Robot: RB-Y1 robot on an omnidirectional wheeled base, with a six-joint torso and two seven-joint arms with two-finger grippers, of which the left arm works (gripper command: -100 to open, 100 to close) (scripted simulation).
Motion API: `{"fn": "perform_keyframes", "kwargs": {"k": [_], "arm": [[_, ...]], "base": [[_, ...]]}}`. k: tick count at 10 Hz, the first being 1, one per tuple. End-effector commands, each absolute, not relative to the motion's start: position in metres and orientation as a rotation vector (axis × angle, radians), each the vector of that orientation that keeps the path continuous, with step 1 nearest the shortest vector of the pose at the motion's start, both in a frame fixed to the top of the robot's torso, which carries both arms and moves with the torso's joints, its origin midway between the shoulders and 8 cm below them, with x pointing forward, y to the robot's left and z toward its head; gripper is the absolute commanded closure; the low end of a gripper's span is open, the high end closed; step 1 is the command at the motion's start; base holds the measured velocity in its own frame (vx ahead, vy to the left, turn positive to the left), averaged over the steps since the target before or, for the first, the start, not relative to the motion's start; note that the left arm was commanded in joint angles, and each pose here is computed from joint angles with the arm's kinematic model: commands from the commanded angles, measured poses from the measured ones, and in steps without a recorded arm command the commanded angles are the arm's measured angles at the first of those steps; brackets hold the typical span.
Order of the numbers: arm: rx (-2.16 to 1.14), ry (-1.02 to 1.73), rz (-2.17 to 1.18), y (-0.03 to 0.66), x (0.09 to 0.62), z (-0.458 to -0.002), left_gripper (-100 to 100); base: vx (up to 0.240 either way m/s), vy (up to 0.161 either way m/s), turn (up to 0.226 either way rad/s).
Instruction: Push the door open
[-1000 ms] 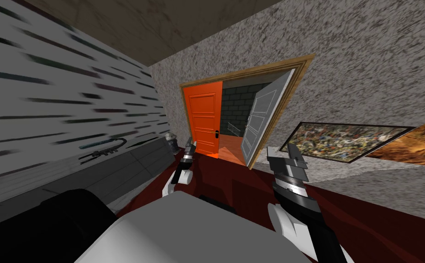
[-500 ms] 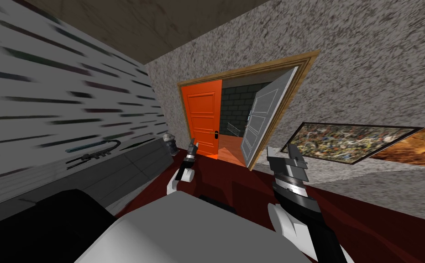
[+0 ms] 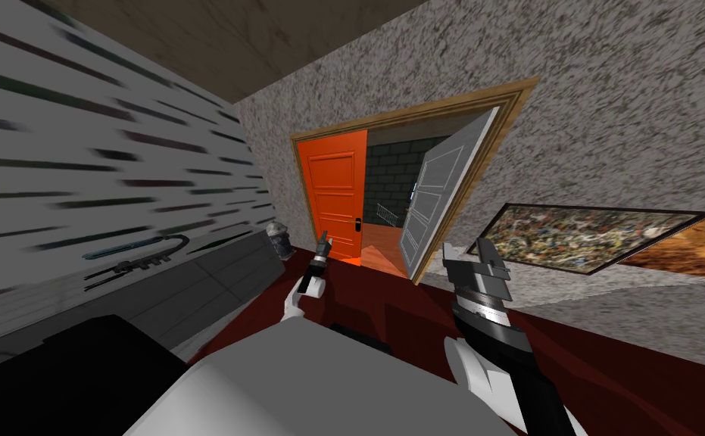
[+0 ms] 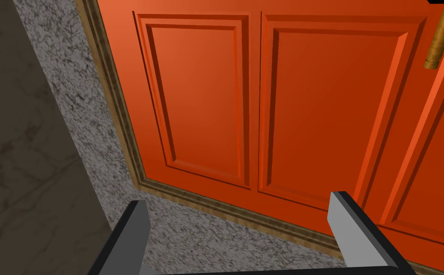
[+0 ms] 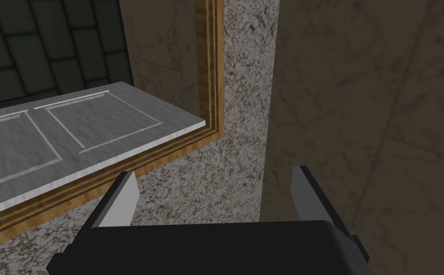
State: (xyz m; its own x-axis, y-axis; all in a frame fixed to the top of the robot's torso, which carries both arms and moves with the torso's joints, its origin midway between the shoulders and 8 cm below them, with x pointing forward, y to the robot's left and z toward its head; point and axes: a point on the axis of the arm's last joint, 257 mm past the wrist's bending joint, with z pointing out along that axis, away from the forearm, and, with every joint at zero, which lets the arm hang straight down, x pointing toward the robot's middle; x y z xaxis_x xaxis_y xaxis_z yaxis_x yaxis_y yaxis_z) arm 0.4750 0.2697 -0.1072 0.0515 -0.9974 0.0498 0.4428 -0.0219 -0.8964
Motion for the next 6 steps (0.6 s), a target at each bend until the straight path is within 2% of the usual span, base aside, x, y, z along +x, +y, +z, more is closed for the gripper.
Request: {"fn": "perform_keyframes", "kwargs": {"k": [1,6], "arm": [[-0.928,0.825,-1.376,0.267,0.487,-0.115,-100],[-0.979,0.897,-1.364,0.262,0.516,-0.152,-100]], "base": [[0.095,0.01,-0.025],[0.082,0.008,-0.02]]}}
